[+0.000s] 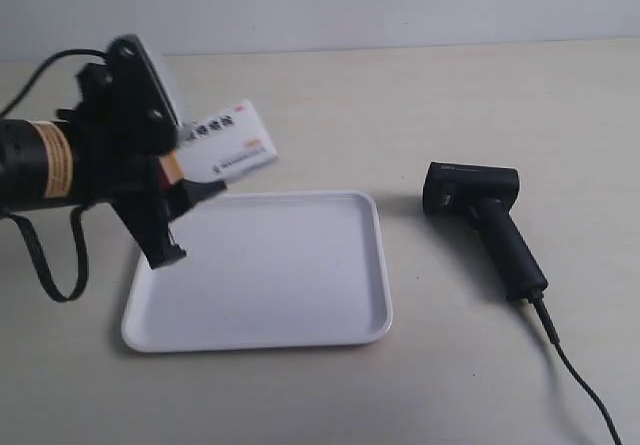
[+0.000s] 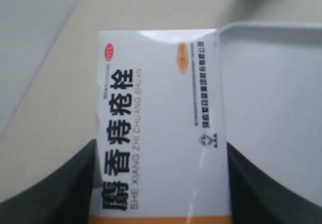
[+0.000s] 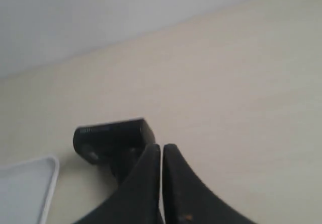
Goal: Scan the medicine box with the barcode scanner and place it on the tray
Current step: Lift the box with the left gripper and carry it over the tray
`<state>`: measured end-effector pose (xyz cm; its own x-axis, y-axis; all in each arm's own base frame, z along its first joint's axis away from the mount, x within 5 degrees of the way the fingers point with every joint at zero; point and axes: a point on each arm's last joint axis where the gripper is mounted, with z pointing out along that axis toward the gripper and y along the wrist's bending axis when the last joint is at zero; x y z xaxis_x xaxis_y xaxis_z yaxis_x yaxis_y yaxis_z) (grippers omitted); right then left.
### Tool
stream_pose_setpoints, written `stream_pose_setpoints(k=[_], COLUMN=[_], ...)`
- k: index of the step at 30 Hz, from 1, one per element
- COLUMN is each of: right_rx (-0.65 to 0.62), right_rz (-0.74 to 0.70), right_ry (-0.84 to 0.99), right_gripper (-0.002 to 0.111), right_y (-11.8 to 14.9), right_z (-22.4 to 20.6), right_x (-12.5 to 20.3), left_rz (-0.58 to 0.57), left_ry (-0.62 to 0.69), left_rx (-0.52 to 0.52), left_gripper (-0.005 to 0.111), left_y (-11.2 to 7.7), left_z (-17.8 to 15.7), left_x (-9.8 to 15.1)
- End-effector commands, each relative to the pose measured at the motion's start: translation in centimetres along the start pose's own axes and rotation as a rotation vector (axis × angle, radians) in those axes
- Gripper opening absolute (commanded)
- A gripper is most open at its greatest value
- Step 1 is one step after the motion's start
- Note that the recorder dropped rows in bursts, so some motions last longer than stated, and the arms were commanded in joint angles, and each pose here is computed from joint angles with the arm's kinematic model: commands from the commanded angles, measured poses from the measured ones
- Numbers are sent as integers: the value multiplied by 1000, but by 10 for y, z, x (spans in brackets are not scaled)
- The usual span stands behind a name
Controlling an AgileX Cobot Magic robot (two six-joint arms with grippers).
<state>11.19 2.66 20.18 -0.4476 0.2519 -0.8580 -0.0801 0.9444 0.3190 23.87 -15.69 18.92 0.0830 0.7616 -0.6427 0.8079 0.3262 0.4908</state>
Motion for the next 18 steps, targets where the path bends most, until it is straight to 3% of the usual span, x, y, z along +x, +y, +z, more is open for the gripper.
stream_pose_setpoints(k=[1,4,10,12,18], right_rx=[-8,-14,13,20,26], right_rz=[-95,-182,-217,-234,-254], right_ry=[247,367,483,511,509], right_gripper=[21,40,76,82,83], right_y=[18,29,36,36,36], right_z=[47,82,132,142,167], right_x=[-1,7,23,28,35], left_rz=[79,75,49,36,31], left_ry=[-101,-83,-58,-47,-36], left_rx=[135,154,171,173,177], left_gripper=[0,0,0,0,0], left_y=[-15,-18,-21,-21,-22], left_z=[11,16,24,27,31], left_x=[-12,-7,-2,0,2])
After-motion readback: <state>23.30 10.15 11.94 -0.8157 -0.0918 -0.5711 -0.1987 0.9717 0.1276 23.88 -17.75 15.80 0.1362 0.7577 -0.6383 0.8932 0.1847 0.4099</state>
